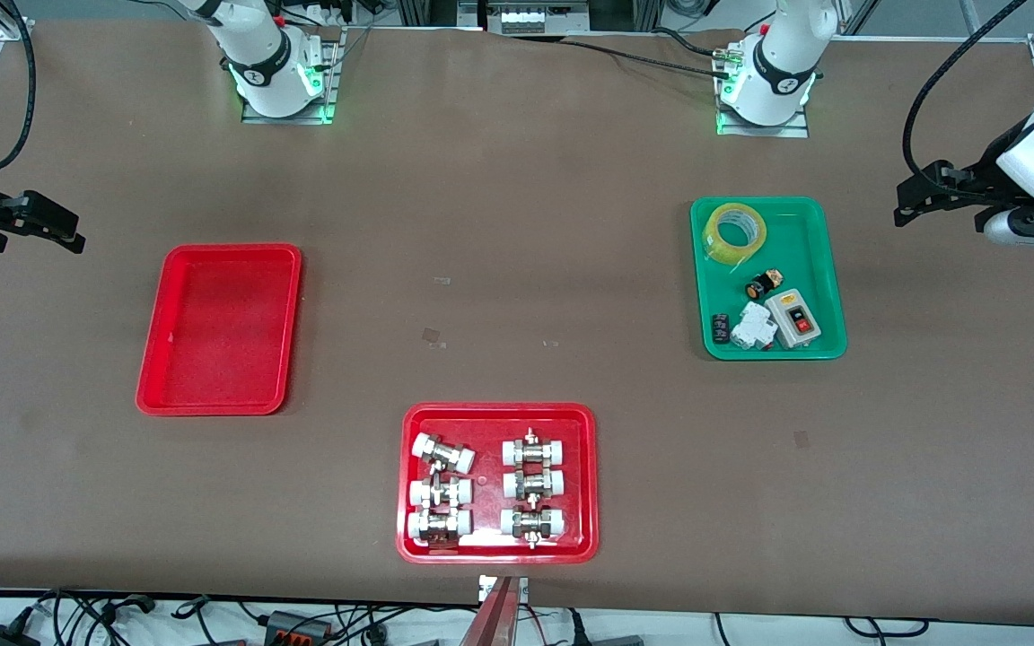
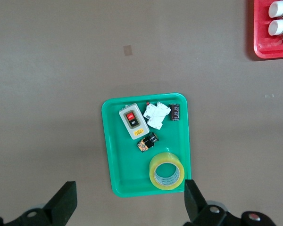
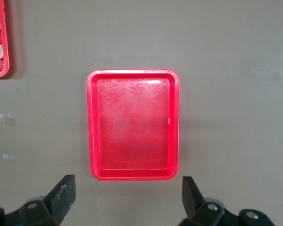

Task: Left arm passes tape to right arm into tray

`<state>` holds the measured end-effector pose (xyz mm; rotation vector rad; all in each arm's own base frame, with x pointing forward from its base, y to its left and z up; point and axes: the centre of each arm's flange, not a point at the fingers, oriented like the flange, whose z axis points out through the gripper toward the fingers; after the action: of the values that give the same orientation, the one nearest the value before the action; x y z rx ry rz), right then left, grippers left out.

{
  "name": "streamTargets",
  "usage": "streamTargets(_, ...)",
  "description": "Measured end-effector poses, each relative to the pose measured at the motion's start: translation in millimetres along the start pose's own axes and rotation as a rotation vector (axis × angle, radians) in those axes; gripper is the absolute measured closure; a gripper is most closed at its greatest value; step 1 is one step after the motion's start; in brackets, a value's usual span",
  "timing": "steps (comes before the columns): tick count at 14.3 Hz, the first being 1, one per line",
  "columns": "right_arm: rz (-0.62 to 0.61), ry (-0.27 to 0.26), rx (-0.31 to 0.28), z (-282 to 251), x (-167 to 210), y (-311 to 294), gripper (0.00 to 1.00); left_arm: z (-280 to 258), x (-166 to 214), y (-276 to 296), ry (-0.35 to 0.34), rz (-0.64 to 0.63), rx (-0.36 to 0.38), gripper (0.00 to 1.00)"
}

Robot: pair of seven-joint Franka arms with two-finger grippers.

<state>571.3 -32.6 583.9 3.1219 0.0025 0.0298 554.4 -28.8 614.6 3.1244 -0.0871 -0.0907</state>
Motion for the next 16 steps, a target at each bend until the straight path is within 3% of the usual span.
streamTargets(9, -0.001, -0.001, 0.0, 0, 0, 0, 0.0, 1, 0, 0, -0.007, 0.002, 0.0, 0.0)
streamTargets(13, -0.001, -0.002, 0.0, 1, 0, 0, 0.0, 45, -4, 3, -0.166, 0.003, -0.044, 0.0)
streamTargets(16, -0.001, -0.001, 0.0, 1, 0, 0, 0.0, 148, -5, 5, -0.302, -0.008, -0.081, 0.0)
